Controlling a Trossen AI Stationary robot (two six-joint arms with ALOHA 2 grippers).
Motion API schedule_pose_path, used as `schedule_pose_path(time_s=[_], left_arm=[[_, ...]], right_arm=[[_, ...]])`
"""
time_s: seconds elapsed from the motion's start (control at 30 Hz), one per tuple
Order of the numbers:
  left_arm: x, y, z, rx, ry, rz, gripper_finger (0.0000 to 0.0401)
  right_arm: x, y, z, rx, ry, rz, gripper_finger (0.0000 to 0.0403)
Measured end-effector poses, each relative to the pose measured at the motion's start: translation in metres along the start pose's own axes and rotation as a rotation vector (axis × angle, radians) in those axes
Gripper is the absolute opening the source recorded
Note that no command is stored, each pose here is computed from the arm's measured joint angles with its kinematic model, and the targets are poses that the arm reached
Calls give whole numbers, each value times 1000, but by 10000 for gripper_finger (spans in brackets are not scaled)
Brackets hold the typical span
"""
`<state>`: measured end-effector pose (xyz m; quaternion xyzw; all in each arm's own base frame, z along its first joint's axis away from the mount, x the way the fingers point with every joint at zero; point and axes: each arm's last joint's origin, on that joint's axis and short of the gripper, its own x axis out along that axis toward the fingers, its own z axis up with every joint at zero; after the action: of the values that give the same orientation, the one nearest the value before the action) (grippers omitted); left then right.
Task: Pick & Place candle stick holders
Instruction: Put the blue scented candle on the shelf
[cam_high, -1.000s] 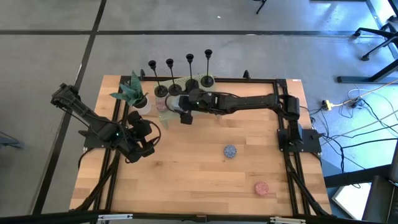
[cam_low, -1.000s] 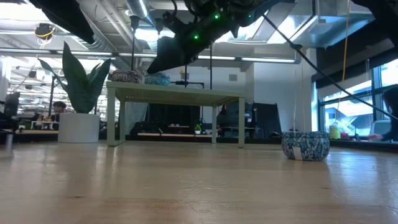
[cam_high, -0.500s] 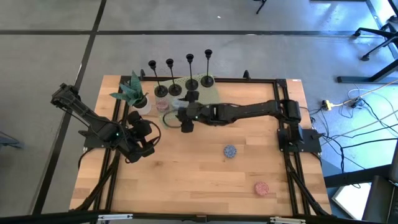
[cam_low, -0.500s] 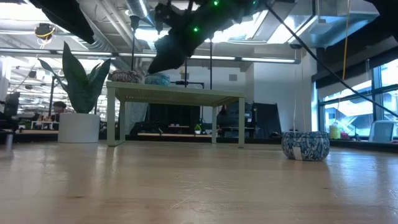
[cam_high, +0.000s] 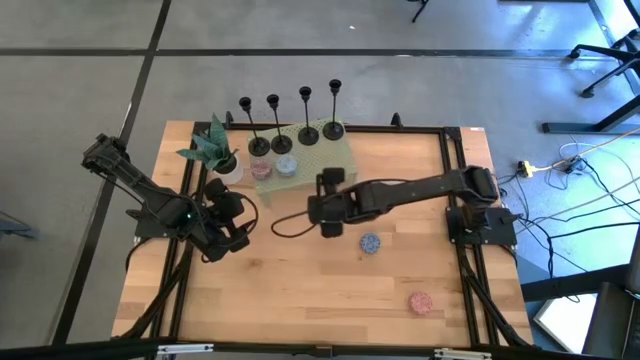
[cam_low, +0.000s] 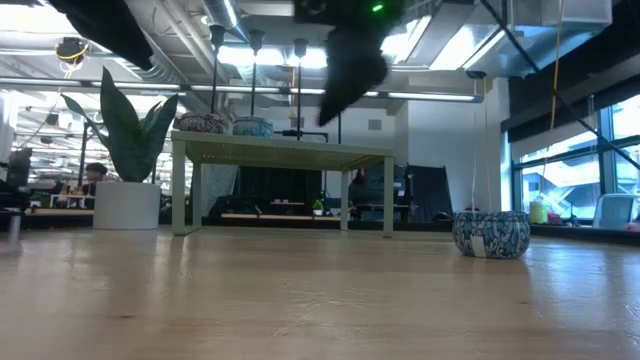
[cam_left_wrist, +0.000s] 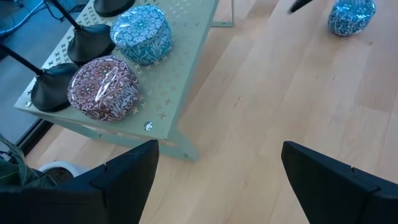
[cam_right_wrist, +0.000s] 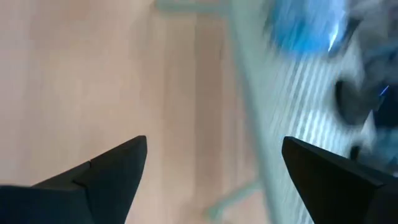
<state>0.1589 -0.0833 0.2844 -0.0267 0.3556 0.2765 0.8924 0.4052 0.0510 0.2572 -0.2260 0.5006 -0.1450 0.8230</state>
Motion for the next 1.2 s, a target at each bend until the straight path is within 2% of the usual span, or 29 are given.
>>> schedule_pose_path(time_s=[0.1, 0.23, 0.37, 0.5, 0.7, 0.93, 1.07, 1.2], left_arm=[[0, 0, 0, -1, -6, 3, 338], [0, 0, 0, -6, -8, 5, 338], [0, 0, 1, -17, -13, 8, 338], [0, 0, 1, -18, -16, 9, 338], [0, 0, 1, -19, -20, 11, 338], [0, 0, 1, -20, -22, 11, 338], [0, 0, 1, -19, -35, 21, 338], [0, 1, 2, -19, -55, 35, 338]], right_arm=[[-15, 2, -12, 78, 84, 30, 378], [-35, 1, -28, 198, 186, -25, 378], [-57, -2, -41, 232, 252, -57, 378], [-73, -4, -49, 275, 252, -56, 378], [-77, 1, -76, 311, 282, 50, 378], [-76, 5, -121, 470, 278, 163, 378], [-78, 14, -130, 545, 242, 193, 378], [-77, 27, -129, 555, 214, 296, 378]])
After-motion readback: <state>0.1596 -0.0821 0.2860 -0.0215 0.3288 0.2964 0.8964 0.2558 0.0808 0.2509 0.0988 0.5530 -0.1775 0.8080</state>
